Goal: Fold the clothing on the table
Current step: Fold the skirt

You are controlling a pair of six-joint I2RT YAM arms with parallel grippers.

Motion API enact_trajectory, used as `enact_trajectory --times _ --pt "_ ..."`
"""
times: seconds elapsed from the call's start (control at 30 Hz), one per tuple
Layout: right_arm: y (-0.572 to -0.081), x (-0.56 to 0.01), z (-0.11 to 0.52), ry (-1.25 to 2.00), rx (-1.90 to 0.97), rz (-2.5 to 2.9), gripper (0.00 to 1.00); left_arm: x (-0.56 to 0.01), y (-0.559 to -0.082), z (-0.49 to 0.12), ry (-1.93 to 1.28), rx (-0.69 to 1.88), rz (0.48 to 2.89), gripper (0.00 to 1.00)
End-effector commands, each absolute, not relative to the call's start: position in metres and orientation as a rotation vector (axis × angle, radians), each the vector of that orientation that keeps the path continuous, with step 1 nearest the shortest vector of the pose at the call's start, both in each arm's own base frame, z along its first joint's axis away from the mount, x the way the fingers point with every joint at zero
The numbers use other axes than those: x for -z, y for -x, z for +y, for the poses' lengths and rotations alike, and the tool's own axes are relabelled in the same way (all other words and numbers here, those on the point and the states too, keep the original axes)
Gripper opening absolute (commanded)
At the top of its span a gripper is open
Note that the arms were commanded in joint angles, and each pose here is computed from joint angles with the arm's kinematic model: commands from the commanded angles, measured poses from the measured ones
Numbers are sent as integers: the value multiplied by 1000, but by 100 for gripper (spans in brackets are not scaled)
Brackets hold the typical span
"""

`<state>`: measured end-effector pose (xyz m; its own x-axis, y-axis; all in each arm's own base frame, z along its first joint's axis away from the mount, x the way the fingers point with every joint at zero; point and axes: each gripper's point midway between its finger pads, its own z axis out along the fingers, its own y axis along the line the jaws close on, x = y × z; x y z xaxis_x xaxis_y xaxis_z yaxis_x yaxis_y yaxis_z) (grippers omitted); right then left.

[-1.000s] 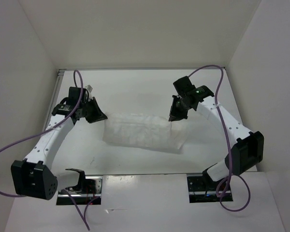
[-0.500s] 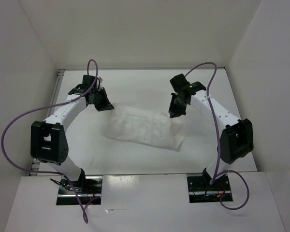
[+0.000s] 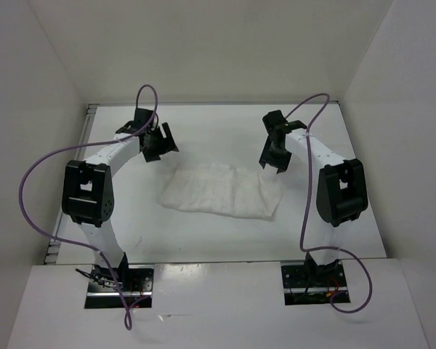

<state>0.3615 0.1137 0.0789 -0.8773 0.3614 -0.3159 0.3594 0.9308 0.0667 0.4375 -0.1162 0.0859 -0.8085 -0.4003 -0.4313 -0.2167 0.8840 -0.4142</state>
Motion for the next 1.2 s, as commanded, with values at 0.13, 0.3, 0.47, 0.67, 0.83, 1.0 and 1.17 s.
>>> enact_trajectory --times 0.13,0.3,0.47,0.67,0.83,1.0,1.17 --pt "-367 -165 112 -524 -94 2505 59 -185 -444 -84 493 362 2241 100" --pt "-331 -155 139 -415 -140 2618 60 -176 -378 -76 549 400 2308 100" --pt "-297 -139 163 -355 -358 2697 63 -137 -319 -88 606 539 2371 100" --pt "-280 -121 171 -364 -447 2744 66 -106 -307 -90 659 527 2446 100" --pt "-272 -106 164 -393 -395 2783 66 -75 -307 -99 678 565 2519 100" --pt "-264 -106 159 -426 -378 2789 66 -52 -302 -97 711 490 2577 100" --pt "-262 -118 159 -448 -404 2757 66 -38 -297 -96 749 452 2611 100"
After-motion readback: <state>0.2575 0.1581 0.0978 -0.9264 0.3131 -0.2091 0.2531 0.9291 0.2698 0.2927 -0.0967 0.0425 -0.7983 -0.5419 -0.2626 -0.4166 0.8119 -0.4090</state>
